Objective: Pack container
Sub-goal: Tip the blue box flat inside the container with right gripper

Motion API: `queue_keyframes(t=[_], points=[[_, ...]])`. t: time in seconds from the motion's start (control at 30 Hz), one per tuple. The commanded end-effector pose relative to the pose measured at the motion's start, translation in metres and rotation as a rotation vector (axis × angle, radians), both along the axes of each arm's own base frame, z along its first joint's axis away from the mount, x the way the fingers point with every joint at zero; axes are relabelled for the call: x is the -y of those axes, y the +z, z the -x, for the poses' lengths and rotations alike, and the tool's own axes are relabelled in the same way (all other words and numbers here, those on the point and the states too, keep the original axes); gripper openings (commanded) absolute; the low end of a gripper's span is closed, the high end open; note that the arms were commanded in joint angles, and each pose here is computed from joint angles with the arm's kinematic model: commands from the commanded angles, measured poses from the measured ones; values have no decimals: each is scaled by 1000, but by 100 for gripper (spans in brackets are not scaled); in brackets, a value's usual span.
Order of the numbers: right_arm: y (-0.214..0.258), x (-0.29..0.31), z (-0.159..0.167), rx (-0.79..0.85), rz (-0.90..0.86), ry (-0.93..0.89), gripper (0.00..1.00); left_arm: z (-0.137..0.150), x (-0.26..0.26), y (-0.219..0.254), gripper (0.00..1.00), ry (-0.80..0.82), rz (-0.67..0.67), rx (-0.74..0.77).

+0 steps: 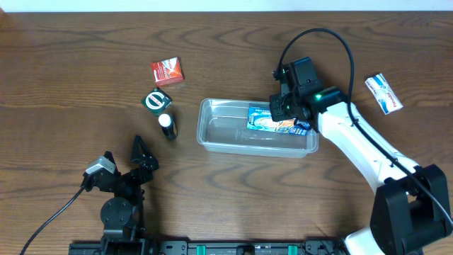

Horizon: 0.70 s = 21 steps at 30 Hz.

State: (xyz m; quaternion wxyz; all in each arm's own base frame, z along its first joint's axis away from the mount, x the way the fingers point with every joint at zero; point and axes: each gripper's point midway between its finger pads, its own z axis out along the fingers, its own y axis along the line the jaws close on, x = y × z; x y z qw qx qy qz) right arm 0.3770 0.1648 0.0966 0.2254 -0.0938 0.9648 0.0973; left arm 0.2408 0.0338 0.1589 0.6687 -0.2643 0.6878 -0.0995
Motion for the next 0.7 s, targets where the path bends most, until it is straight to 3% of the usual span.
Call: queue_keyframes(t=[0.0,0.5,0.67], points=[[4,0,-6,22,10,-9,1,1,-2,-17,98,8,-13,-51],[2,-3,5,-22,-9,9,1,1,-2,-17,98,8,-13,-51],[24,-6,10,9,-47,23,1,1,-2,-17,98,8,-13,-51]])
